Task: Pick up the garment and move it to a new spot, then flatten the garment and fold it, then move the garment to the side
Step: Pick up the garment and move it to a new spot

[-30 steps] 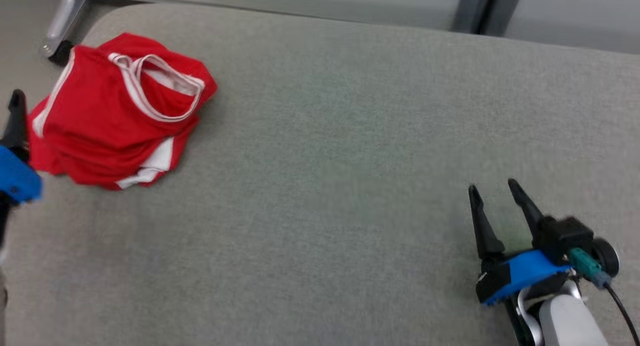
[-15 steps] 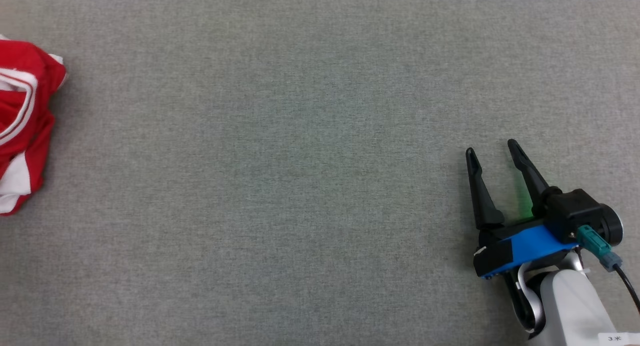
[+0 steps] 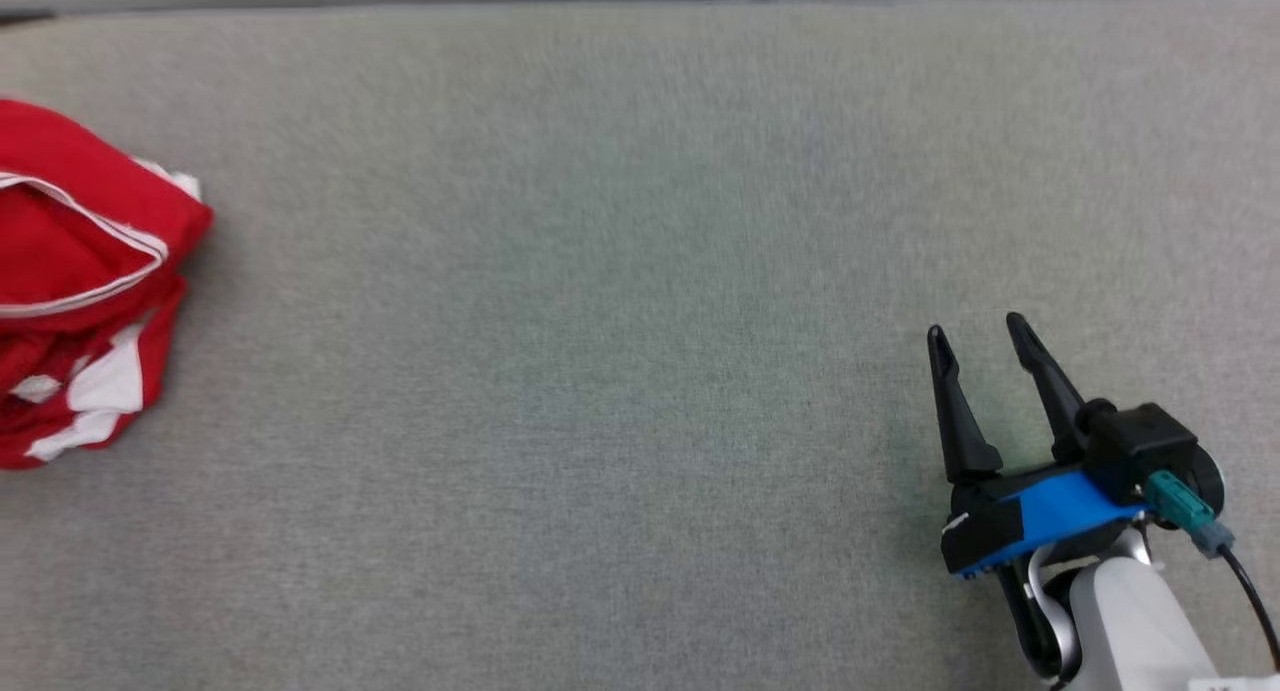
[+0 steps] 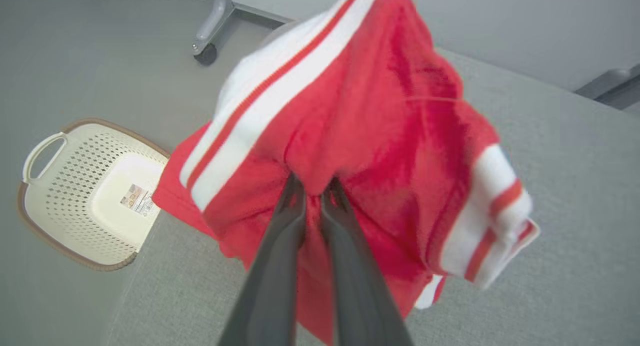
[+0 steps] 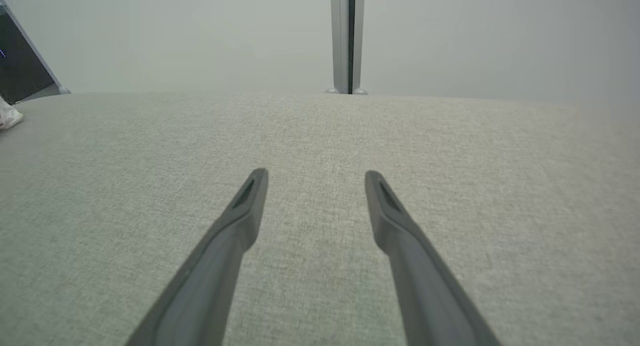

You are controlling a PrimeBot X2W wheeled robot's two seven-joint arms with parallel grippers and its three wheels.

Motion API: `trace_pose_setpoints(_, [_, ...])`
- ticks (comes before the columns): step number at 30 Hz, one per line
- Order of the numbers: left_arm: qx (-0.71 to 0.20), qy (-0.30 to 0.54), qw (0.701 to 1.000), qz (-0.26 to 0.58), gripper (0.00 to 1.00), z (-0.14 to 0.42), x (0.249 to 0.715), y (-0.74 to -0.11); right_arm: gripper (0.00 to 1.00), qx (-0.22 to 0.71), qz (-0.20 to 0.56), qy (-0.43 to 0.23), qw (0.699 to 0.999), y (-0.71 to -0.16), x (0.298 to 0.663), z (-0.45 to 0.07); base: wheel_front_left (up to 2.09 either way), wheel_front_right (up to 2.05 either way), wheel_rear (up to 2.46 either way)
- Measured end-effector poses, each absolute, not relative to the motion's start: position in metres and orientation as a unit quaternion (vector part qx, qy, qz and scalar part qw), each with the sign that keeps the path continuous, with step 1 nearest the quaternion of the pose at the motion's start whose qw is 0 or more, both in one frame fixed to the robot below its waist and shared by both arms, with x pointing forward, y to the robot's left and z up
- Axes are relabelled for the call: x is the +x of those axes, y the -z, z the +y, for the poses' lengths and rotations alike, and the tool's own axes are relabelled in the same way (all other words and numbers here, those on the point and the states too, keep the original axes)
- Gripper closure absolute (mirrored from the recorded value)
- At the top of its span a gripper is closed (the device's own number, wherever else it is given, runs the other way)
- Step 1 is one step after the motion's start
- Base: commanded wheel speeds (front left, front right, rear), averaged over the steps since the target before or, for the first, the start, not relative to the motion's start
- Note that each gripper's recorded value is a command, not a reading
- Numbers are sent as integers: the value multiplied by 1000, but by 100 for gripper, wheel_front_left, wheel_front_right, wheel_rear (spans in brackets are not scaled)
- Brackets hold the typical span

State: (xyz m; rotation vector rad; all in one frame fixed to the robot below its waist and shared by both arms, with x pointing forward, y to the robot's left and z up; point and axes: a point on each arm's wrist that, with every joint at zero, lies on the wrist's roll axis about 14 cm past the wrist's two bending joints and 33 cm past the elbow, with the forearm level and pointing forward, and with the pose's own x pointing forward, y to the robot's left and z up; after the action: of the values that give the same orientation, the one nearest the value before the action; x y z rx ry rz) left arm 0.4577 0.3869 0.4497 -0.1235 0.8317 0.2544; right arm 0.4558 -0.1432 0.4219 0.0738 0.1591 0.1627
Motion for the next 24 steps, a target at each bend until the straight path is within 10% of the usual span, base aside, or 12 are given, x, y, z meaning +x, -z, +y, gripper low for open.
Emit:
trace_pose_setpoints(11, [31,-27,988,147,100,336,487,-666,0,59,28,-79,995,-467,428,-143,0,0,0])
trace_pose_setpoints(24, [73,215,972,55,100,142,499,-717,0,58,9,-18,998,-482,396,-187,0,0,0])
